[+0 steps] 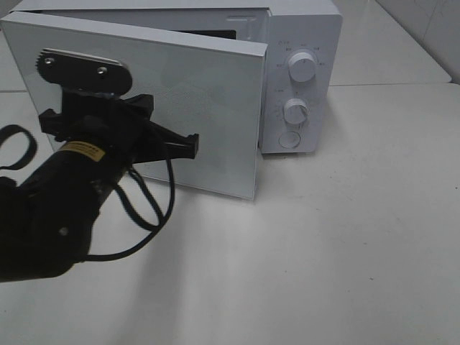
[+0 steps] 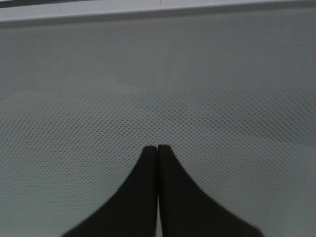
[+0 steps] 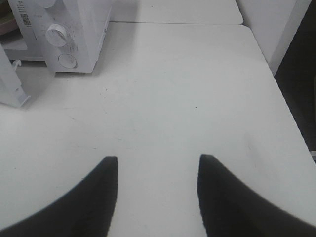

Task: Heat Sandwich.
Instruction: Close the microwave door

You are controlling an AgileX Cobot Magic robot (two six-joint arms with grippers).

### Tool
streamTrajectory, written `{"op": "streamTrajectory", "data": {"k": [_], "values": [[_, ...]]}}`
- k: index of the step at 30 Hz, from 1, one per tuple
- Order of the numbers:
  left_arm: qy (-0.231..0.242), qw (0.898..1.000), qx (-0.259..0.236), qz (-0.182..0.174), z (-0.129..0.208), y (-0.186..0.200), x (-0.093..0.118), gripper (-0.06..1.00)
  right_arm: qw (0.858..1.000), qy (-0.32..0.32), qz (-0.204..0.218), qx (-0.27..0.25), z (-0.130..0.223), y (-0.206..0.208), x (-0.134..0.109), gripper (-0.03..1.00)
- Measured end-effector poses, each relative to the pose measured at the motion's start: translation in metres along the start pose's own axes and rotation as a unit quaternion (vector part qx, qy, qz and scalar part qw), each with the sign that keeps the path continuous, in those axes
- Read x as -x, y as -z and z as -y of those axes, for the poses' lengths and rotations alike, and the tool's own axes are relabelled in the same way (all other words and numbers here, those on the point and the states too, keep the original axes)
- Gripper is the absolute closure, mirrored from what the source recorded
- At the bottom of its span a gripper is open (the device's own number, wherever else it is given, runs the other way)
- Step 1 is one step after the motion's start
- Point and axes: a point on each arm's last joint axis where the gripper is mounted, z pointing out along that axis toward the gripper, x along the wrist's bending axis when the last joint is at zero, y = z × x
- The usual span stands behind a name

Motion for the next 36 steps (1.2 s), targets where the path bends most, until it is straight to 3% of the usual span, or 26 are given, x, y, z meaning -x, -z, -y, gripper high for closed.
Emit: {"op": "streamTrajectory", "data": {"k": [3, 12, 21, 28, 36], "values": [[0.023, 1.000, 0.005, -0.015, -0.001, -0.018, 0.016, 0.94, 1.000, 0.000, 0.000, 0.000, 0.000, 0.000, 0.000, 0.46], [0.070, 0.996, 0.024, -0.045, -0.009, -0.051, 0.039, 0.94, 1.000, 0.000, 0.000, 0.000, 0.000, 0.000, 0.000, 0.46], [0.085, 0.995, 0.035, -0.049, -0.008, -0.072, 0.055, 0.94, 1.000, 0.000, 0.000, 0.000, 0.000, 0.000, 0.000, 0.46], [0.082, 0.995, 0.030, -0.050, -0.001, -0.077, 0.059, 0.94, 1.000, 0.000, 0.000, 0.000, 0.000, 0.000, 0.000, 0.46], [0.087, 0.994, 0.025, -0.064, 0.000, -0.088, 0.046, 0.94, 1.000, 0.000, 0.000, 0.000, 0.000, 0.000, 0.000, 0.46]]}}
